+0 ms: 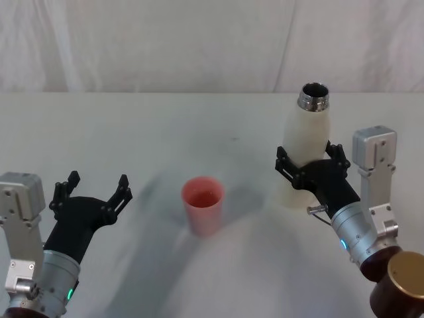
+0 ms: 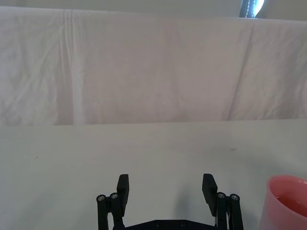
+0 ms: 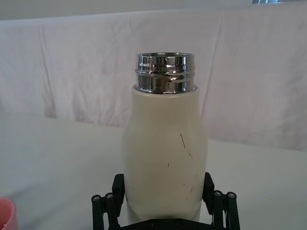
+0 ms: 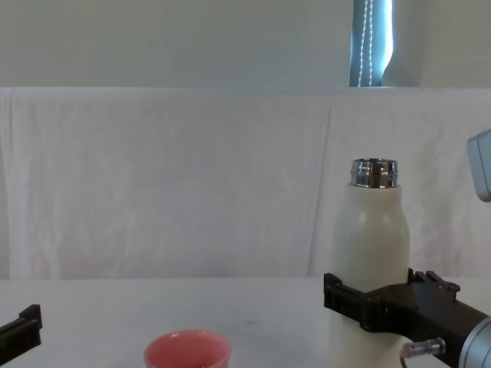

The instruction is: Grasp the thermos with one hand and pour water into the cup lid.

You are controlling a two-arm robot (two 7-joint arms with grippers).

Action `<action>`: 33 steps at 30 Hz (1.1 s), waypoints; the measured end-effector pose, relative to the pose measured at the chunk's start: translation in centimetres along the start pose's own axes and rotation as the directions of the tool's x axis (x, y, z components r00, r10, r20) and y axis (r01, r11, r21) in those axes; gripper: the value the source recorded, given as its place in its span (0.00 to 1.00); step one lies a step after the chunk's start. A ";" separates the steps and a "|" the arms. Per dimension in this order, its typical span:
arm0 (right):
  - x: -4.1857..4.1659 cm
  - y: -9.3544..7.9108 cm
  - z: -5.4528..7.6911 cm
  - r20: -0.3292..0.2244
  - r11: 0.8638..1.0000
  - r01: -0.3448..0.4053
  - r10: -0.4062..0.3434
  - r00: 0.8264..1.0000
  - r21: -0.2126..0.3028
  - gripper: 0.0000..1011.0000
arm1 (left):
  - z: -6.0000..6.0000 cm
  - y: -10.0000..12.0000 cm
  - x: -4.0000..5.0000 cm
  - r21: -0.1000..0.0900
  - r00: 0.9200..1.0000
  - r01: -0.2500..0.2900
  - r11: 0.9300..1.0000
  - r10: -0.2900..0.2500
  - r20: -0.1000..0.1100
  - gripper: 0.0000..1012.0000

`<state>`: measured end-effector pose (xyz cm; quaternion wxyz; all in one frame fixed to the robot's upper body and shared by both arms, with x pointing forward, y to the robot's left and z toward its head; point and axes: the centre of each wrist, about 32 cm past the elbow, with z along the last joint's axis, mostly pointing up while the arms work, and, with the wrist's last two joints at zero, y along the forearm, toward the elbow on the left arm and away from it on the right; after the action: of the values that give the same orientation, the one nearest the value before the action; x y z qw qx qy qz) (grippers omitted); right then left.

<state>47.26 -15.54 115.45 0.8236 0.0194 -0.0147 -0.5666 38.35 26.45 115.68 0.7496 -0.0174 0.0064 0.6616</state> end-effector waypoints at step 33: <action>0.20 1.0 1.5 0.077 0.999 -0.044 0.044 0.996 0.008 0.95 | 0.0 0.0 0.00 0.000 1.000 0.000 1.000 0.000 0.000 0.99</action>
<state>48.23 -15.37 116.95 0.8346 0.0014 -0.0496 -0.5486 38.35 26.45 115.68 0.7496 -0.0174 0.0064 0.6616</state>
